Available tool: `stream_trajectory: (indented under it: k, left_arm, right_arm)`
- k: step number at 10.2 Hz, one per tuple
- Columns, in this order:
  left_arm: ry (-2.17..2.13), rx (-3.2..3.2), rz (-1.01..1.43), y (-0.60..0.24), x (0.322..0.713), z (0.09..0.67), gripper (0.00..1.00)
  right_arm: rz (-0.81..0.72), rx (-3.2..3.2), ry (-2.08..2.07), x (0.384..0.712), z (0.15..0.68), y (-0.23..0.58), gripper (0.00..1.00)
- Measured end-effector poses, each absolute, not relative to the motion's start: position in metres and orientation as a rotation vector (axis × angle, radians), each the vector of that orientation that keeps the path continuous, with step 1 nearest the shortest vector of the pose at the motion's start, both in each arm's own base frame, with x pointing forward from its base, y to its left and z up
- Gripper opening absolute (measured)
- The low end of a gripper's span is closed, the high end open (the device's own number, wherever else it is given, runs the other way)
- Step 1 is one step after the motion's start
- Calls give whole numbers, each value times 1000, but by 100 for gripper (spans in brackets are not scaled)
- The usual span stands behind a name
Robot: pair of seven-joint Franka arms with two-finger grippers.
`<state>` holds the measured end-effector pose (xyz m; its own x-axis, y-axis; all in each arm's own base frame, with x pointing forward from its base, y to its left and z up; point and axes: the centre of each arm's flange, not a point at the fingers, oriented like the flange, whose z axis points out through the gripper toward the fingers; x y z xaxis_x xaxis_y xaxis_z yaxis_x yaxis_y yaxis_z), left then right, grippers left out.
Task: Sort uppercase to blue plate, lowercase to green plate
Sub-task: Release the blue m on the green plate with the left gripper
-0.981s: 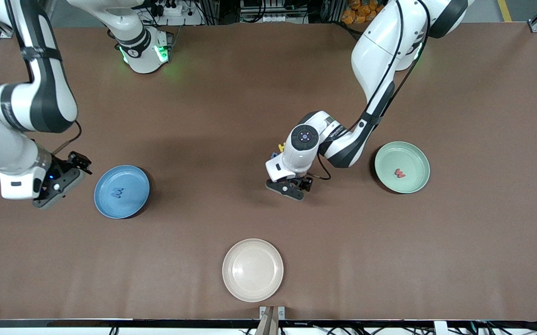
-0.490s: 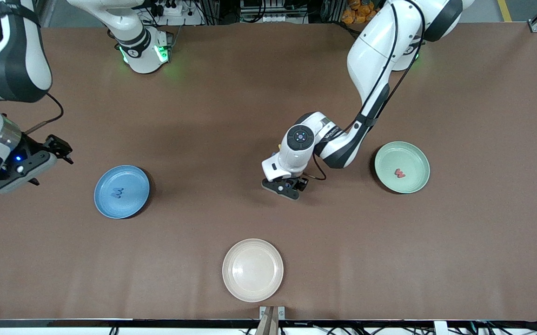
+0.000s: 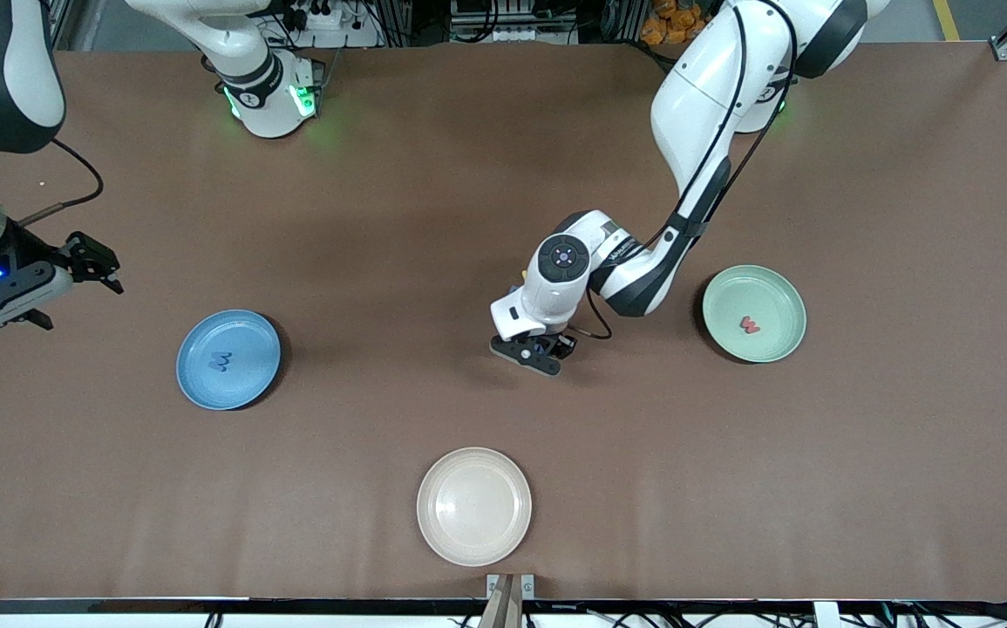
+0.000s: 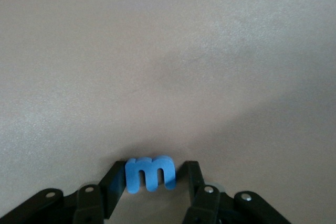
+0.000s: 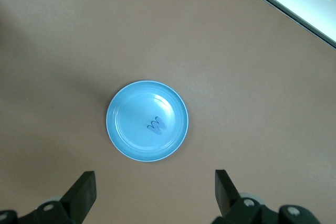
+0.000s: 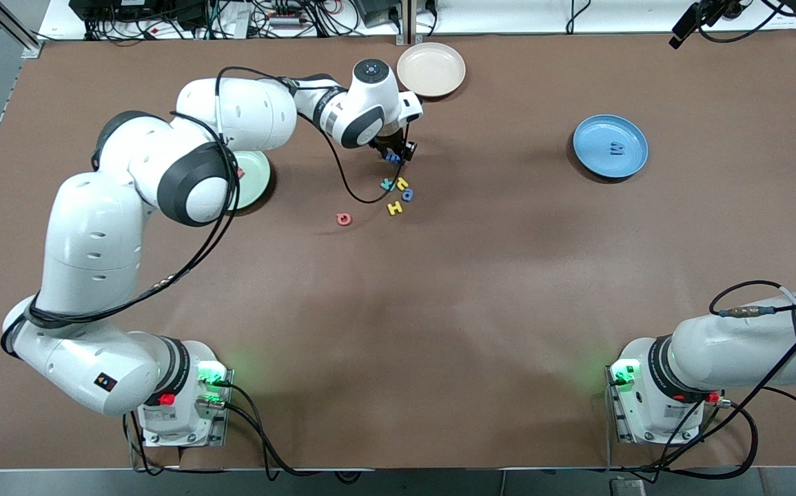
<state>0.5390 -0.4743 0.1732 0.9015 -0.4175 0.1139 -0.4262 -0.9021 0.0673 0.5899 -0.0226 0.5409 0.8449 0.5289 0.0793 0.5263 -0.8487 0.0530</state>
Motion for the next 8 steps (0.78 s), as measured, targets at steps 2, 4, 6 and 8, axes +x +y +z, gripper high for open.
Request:
stream_trajectory:
  k: [2,4,6,8]
  left_arm:
    - [-674,2972,152,-474,540,175,42]
    - [-676,2970,155,-475,540,175,41]
    - [-676,2970,155,-475,540,175,41]
    - [-681,2974,147,-474,541,176,41]
  right_arm:
    - [155,2993,846,591,552,-22,100]
    - [165,3011,834,591,561,-21,100]
    - [162,3057,762,589,574,-22,100]
    - [138,3106,631,587,578,-21,100]
